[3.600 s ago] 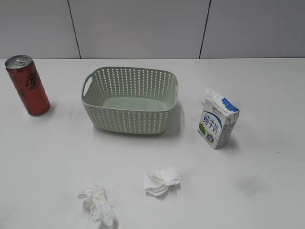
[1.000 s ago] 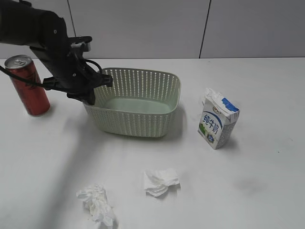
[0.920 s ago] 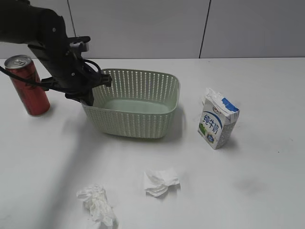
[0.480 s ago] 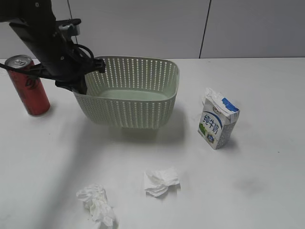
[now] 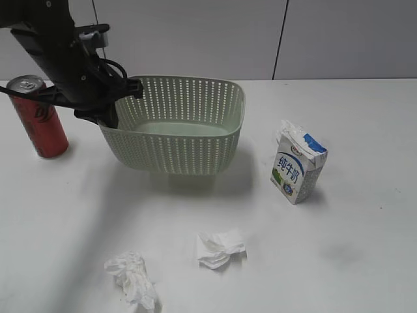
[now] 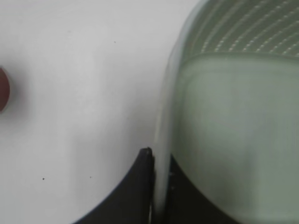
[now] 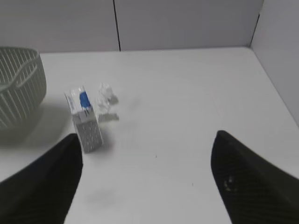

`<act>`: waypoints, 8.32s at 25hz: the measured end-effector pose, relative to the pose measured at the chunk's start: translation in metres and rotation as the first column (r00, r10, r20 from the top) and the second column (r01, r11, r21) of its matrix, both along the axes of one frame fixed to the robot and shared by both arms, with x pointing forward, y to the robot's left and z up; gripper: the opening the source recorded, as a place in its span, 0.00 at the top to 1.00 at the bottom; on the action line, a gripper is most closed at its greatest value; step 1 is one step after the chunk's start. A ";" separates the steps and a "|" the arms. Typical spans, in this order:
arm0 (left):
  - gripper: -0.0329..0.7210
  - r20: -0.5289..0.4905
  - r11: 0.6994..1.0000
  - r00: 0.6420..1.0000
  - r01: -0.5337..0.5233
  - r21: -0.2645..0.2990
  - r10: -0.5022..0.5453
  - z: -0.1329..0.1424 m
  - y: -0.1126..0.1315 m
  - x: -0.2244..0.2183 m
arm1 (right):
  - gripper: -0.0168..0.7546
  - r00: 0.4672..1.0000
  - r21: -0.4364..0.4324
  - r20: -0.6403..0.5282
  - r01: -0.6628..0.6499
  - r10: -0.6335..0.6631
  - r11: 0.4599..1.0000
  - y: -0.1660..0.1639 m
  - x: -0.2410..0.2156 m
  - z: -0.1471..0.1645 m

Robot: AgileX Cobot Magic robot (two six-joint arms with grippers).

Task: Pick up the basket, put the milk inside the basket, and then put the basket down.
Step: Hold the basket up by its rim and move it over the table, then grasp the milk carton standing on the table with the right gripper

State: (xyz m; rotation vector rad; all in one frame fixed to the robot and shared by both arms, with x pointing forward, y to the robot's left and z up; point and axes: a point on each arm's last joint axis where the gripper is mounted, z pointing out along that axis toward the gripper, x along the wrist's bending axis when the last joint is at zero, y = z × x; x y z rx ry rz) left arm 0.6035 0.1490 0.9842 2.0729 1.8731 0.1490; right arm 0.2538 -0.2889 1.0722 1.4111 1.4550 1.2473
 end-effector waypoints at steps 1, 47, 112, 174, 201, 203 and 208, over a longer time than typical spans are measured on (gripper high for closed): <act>0.95 0.000 1.000 1.000 0.000 0.000 0.000 0.000 0.000 0.000 | 0.12 1.000 -0.004 0.027 0.001 -0.001 1.000 0.000 0.004 0.005; 0.95 -0.046 1.000 0.999 0.003 0.014 -0.002 -0.001 0.001 -0.004 | 0.65 0.777 -0.060 -0.588 -0.320 0.225 0.946 0.147 0.366 -0.142; 0.95 -0.048 1.000 0.999 -0.001 0.013 0.002 -0.001 0.001 -0.004 | 0.12 0.812 0.001 -0.518 -0.316 0.270 0.949 0.020 0.033 -0.005; 0.95 -0.044 1.000 0.999 -0.001 0.013 0.001 -0.001 0.001 -0.004 | 0.10 0.701 -0.074 -0.649 -0.446 0.297 0.892 0.097 0.222 -0.060; 0.95 -0.046 1.000 0.999 0.000 0.016 0.000 -0.001 0.001 -0.004 | 0.56 0.619 -0.087 -0.749 -0.446 0.237 0.891 0.125 0.300 -0.137; 0.95 -0.046 1.000 0.999 0.000 0.016 0.000 -0.001 0.001 -0.004 | 0.57 0.586 -0.081 -0.772 -0.472 0.244 0.878 0.126 0.299 -0.128; 0.95 -0.041 1.000 0.999 0.000 0.014 0.001 -0.001 0.001 -0.004 | 0.57 0.545 -0.086 -0.794 -0.539 0.269 0.838 0.134 0.314 -0.077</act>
